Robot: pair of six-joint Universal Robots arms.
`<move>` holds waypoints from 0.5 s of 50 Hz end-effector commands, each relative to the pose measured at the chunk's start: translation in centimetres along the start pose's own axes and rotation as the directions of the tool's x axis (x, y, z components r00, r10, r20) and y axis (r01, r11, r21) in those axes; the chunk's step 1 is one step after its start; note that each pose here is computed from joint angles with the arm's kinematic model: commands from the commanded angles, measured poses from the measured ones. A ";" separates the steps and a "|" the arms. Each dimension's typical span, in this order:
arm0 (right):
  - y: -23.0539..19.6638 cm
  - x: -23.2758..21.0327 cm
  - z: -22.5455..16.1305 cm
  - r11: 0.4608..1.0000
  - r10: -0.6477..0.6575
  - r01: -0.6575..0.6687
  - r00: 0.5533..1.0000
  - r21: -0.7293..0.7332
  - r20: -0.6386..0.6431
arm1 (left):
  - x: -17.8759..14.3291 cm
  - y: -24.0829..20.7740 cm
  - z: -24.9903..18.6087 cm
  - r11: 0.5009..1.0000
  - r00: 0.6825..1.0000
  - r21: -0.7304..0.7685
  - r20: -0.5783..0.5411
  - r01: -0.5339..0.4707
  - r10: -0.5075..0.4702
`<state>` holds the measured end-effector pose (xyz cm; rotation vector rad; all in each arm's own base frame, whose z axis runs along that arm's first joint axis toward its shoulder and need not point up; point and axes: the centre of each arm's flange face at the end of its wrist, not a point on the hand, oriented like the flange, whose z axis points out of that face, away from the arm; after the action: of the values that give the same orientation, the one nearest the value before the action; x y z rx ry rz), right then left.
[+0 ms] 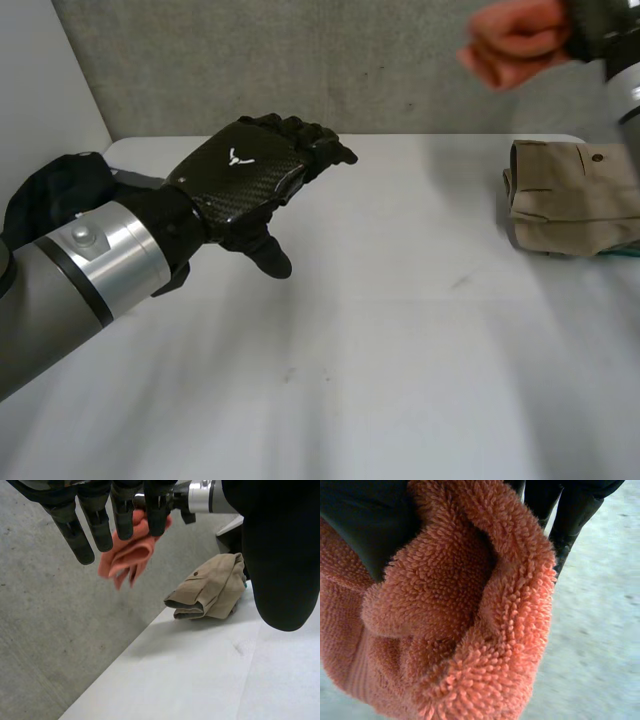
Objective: Fold the laundry.
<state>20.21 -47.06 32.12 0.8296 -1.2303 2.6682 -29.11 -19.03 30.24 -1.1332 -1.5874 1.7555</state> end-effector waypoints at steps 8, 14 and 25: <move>11.8 7.6 -6.3 0.986 -0.006 0.016 0.998 -0.168 0.059 | 0.2 0.1 -0.2 1.000 1.000 -0.001 -0.001 0.002 -0.002; 17.6 7.3 -12.2 0.960 0.060 -0.025 0.991 -0.280 0.117 | 0.2 0.2 -0.1 1.000 1.000 -0.005 -0.002 0.004 -0.004; 19.4 7.2 -15.7 0.938 0.090 -0.050 0.991 -0.343 0.104 | 0.9 0.0 -0.2 1.000 1.000 0.002 -0.021 0.002 -0.002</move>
<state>1.88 -50.13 14.83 0.9286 -1.7036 2.3871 -29.16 -18.69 29.98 -1.1367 -1.5872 1.7454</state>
